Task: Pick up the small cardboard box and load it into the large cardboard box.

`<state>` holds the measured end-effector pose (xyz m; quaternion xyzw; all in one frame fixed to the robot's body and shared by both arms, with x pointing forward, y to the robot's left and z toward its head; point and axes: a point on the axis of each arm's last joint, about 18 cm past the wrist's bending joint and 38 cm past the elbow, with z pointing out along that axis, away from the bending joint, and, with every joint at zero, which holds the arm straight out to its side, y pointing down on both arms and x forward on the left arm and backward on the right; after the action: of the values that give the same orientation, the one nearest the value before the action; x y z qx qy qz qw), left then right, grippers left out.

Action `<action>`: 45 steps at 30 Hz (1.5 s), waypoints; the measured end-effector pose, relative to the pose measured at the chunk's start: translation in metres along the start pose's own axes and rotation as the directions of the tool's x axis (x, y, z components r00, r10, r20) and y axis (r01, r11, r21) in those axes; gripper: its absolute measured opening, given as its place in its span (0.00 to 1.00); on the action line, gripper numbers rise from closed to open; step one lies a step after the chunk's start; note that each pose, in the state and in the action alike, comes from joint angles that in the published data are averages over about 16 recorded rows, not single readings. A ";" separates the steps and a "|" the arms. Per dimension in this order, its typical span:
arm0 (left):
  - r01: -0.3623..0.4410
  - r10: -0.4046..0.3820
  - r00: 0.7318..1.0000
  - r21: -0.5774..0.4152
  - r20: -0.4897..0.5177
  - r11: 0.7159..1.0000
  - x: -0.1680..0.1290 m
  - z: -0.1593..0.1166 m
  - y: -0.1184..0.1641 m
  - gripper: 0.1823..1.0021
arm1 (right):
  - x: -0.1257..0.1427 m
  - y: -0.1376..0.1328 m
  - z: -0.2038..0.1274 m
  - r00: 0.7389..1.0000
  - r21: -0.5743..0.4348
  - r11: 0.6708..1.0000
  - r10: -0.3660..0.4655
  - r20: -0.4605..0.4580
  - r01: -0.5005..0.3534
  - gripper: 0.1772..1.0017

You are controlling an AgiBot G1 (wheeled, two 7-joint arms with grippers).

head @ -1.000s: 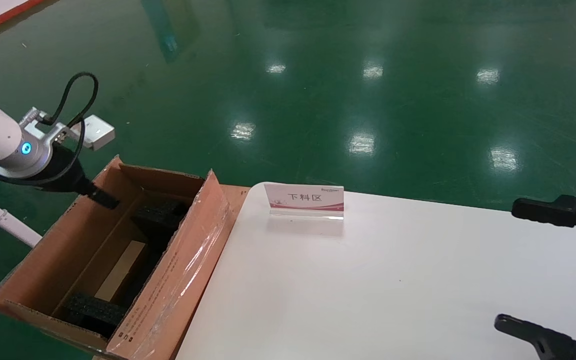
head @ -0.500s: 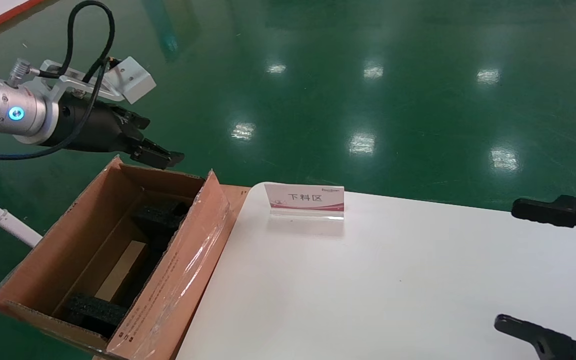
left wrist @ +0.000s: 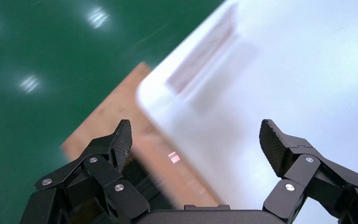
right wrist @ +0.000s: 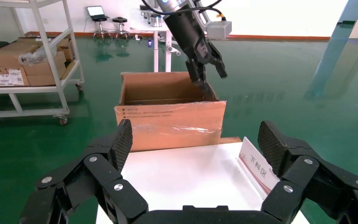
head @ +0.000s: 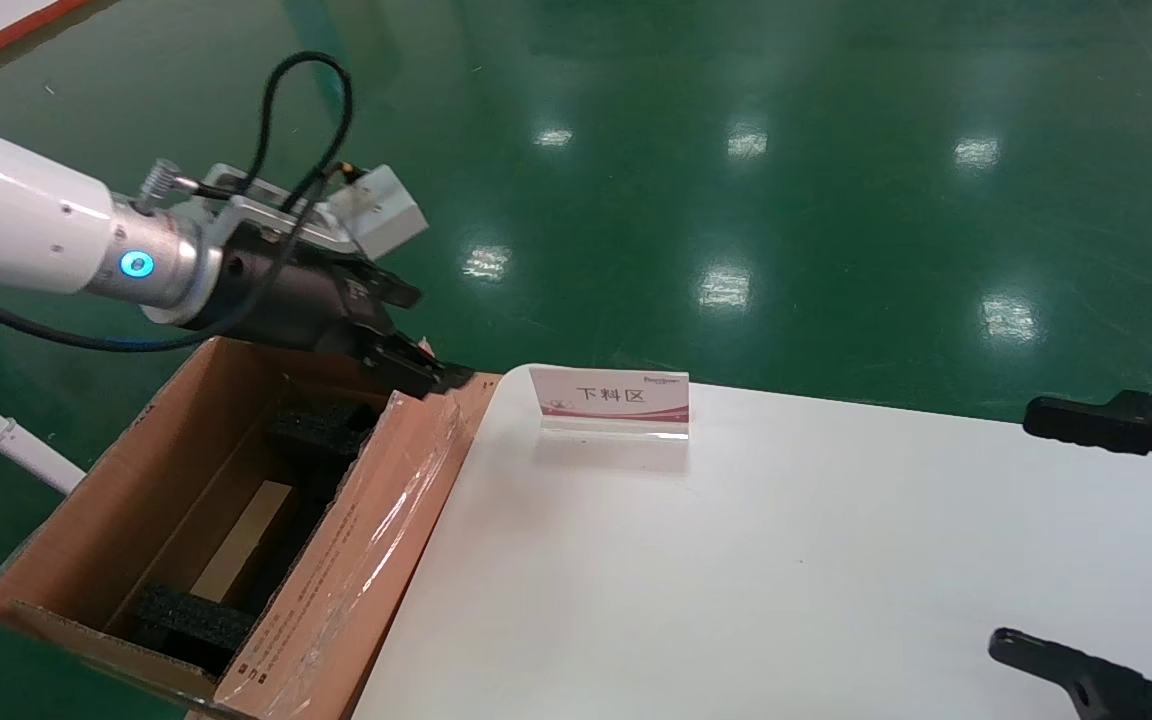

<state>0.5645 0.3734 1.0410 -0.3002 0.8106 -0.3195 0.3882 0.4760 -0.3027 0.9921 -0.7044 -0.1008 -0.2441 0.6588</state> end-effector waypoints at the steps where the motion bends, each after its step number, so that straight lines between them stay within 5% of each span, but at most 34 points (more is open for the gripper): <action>1: -0.007 0.008 1.000 0.009 -0.023 1.000 0.005 0.003 -0.002 1.00 | 0.000 0.000 0.000 1.000 0.000 1.000 0.000 0.000 0.000 1.00; 11: -0.061 0.090 0.967 0.127 -0.237 0.990 0.049 0.021 -0.017 1.00 | 0.000 0.000 0.000 1.000 0.000 1.000 0.000 0.000 0.000 1.00; 25: -0.056 0.230 0.866 0.371 -0.445 0.927 0.096 0.021 -0.024 1.00 | 0.000 0.000 0.000 1.000 0.000 1.000 0.000 0.000 0.000 1.00; 36: 0.003 0.350 0.797 0.583 -0.492 0.812 0.116 0.003 -0.015 1.00 | 0.000 0.000 0.000 1.000 0.000 1.000 0.000 0.000 0.000 1.00; 45: 0.051 0.428 0.782 0.731 -0.453 0.680 0.121 -0.018 0.003 1.00 | 0.000 0.000 0.000 1.000 0.000 1.000 0.000 0.000 0.000 1.00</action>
<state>0.4861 0.2914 0.9948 0.0789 0.7297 -0.6382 0.2324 0.4760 -0.3028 0.9921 -0.7044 -0.1008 -0.2441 0.6588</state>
